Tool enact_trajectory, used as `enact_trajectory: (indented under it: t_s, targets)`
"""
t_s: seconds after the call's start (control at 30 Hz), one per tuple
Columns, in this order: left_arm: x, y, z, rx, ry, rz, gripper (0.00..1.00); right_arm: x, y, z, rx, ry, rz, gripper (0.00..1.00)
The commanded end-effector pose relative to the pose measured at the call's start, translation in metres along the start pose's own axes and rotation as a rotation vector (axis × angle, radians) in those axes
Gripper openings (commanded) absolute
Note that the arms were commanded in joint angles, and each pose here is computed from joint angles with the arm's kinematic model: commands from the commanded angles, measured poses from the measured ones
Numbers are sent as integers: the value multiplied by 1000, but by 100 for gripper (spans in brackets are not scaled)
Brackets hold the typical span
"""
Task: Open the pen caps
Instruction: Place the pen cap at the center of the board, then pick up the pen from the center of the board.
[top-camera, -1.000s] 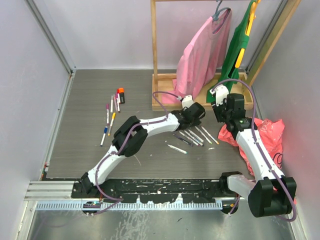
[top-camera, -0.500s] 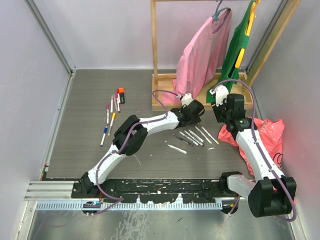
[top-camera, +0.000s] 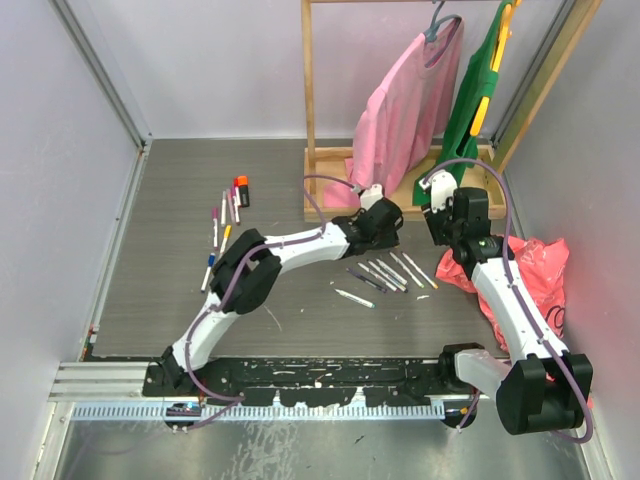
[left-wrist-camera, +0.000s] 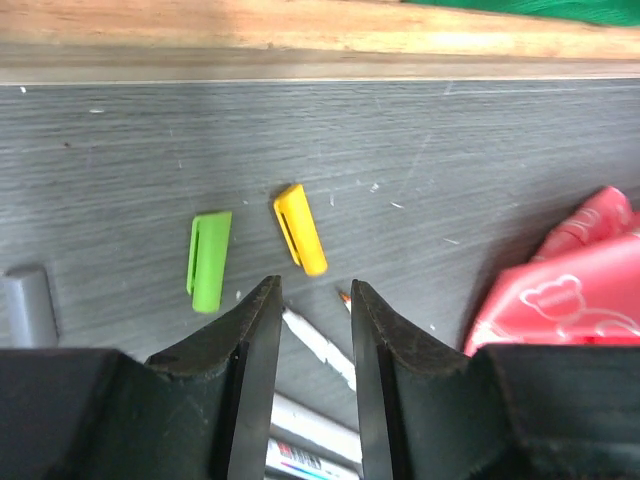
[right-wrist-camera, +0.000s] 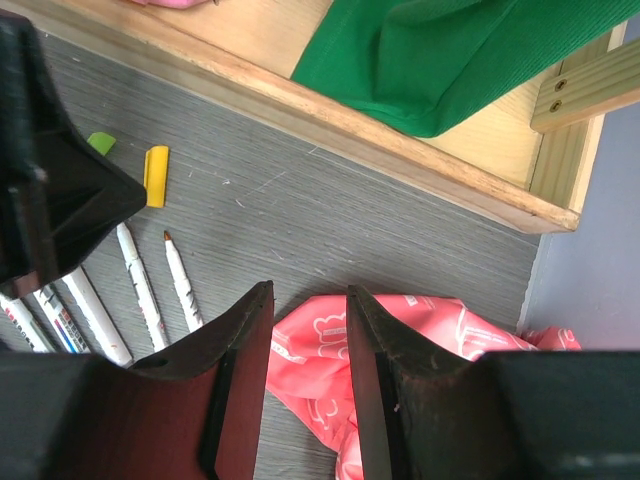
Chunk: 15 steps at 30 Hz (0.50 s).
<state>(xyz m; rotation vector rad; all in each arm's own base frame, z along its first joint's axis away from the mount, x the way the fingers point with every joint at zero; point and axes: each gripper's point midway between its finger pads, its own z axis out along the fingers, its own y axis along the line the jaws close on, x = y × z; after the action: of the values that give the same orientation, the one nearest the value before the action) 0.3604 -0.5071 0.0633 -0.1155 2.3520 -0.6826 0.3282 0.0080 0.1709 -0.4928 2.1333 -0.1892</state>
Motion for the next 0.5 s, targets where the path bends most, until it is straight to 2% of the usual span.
enact_trajectory:
  t_s: [0.0, 0.27, 0.37, 0.47]
  targets:
    - [-53, -53, -57, 189, -105, -36, 35, -17, -6, -5, 19, -73, 7, 41]
    - [-53, -37, -105, 274, -135, -5, 36, -16, -4, -5, 9, -72, 2, 41]
    - [-51, -31, -127, 355, -167, 101, 38, -15, -2, -5, -2, -68, -3, 41]
    - [-42, -17, -147, 439, -167, 256, 46, -13, 1, -4, -18, -61, -8, 41]
